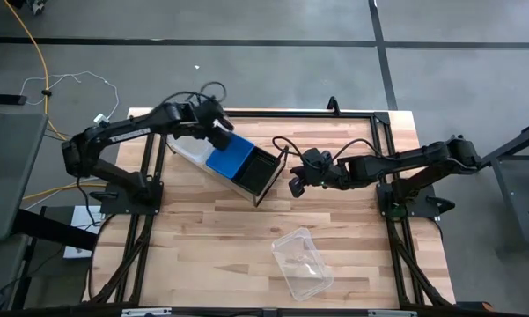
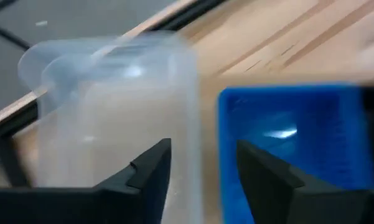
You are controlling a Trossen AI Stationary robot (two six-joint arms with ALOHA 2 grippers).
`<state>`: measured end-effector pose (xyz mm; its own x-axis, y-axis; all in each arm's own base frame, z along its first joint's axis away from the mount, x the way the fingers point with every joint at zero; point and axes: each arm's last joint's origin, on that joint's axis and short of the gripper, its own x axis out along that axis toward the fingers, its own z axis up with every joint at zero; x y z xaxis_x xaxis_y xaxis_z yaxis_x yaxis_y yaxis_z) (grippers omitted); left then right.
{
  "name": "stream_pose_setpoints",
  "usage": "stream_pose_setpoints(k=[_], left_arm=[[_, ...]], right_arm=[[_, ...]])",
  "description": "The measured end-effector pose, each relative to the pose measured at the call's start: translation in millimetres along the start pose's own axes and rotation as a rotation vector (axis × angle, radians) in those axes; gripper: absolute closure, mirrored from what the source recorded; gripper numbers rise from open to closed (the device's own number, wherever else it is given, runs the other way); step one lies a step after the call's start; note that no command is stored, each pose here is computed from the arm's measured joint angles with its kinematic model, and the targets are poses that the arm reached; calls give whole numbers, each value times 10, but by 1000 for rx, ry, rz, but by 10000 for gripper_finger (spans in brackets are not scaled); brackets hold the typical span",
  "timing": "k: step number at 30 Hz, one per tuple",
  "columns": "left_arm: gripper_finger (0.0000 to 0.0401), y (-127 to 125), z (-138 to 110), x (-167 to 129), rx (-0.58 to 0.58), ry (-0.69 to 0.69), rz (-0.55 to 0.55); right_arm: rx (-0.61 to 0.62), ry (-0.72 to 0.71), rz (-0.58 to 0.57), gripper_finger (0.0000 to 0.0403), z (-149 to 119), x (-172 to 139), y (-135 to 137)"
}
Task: Stack baskets on shelf by color
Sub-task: Stack the transparent bin on top of the other transparent bins on the shelf
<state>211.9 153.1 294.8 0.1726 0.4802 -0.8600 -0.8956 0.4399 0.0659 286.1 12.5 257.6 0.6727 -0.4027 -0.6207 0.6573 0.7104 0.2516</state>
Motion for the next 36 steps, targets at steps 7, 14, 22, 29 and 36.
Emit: stream_pose_setpoints(k=[7,14,22,29,36], left_arm=[[205,149,29,-658,-95,-265,-377],[206,144,-330,-1374,-5,-517,-641],[204,41,-886,-1290,-57,-686,-883],[205,-51,-1165,-1083,-111,-669,-962],[206,-29,-1189,-1112,-91,-704,-951]], right_arm=[[-133,-158,77,402,33,-93,206],[-186,20,168,402,-179,-171,269],[-197,203,139,402,-529,-358,316],[-101,506,323,402,-715,-489,410],[79,778,385,357,-875,-645,490]])
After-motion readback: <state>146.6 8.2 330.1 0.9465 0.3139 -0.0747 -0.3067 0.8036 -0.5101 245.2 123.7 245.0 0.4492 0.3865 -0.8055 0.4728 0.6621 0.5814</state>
